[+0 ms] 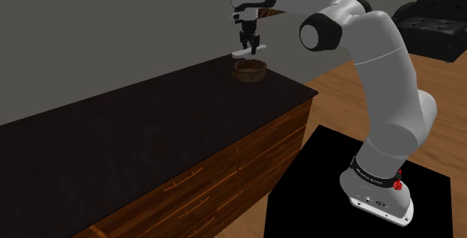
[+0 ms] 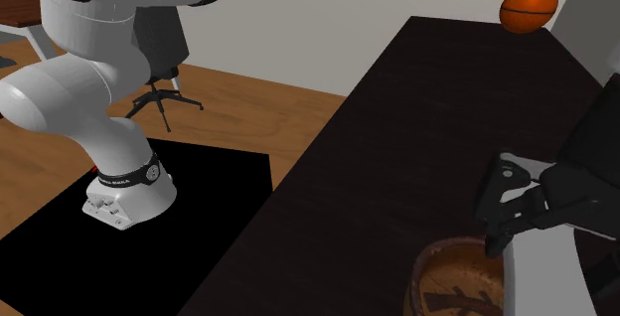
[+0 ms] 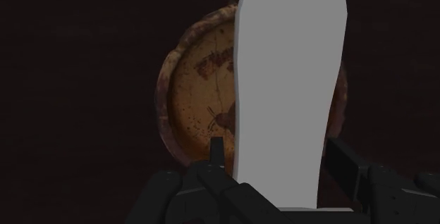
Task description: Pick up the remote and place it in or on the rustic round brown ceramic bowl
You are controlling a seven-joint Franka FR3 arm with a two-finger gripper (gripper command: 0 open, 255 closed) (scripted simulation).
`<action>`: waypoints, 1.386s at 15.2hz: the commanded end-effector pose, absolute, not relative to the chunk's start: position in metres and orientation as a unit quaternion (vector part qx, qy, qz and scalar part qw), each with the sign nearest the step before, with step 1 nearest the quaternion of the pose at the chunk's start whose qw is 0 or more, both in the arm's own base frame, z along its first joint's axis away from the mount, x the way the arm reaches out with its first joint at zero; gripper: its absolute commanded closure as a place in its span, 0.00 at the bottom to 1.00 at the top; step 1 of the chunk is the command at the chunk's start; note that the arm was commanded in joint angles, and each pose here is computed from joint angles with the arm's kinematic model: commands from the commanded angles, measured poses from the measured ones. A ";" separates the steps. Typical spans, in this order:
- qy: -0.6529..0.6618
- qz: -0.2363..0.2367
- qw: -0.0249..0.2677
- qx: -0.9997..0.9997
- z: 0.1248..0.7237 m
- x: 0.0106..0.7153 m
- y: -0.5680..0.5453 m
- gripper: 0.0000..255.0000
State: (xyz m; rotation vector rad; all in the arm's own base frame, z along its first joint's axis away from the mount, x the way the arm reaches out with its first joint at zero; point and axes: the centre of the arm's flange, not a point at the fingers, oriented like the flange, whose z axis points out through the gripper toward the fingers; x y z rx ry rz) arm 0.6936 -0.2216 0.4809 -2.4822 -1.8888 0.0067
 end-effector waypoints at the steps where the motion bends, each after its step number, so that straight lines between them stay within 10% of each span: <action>1: -0.606 0.002 0.011 -0.795 0.471 0.695 -0.226 1.00; 20: -0.606 0.002 0.011 -0.795 0.411 0.695 -0.226 1.00; 21: -0.606 0.002 0.011 -0.795 0.411 0.695 -0.226 0.00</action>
